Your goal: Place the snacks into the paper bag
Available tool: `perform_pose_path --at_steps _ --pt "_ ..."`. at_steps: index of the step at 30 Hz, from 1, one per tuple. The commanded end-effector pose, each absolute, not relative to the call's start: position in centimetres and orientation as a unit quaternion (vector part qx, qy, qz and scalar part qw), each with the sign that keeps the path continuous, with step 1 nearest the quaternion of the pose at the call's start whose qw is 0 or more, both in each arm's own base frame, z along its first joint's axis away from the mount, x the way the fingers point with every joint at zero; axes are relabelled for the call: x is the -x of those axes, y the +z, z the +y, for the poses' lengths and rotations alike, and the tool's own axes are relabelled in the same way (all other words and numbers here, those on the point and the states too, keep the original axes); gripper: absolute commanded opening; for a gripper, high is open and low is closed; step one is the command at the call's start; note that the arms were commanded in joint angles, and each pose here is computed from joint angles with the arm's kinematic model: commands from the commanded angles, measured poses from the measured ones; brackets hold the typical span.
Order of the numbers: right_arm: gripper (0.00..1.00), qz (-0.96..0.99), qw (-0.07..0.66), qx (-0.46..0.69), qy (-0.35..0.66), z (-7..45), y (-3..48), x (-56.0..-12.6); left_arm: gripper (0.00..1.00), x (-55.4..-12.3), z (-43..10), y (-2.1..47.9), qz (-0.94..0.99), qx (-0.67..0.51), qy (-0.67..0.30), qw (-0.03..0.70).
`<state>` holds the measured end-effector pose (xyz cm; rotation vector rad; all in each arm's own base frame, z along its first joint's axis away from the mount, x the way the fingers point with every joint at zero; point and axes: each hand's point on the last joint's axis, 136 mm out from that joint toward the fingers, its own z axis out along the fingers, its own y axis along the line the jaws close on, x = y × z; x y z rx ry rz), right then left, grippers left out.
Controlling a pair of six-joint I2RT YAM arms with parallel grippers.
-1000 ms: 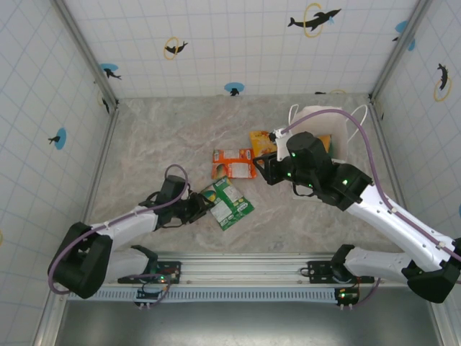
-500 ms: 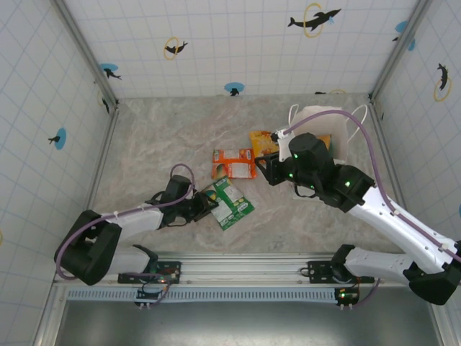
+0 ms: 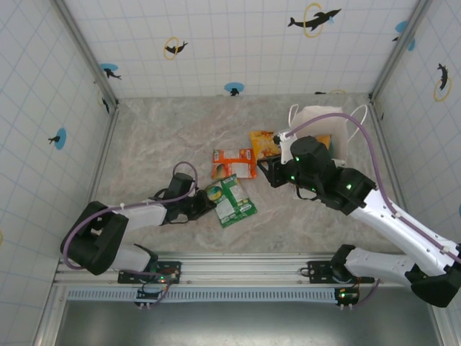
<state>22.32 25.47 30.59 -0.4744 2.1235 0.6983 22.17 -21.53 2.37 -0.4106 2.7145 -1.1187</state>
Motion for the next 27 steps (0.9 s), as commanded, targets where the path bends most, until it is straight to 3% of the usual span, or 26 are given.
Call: perform_pose_path --at_steps 1,27 --pt "0.34 0.835 0.437 0.181 0.28 25.1 31.3 -22.5 0.02 -22.5 -21.5 3.1 0.921 0.113 -0.358 0.099" --pt "0.34 0.815 0.463 0.217 0.274 25.2 30.8 -22.6 0.0 -24.2 -22.3 13.6 0.913 -0.182 -0.302 0.205"
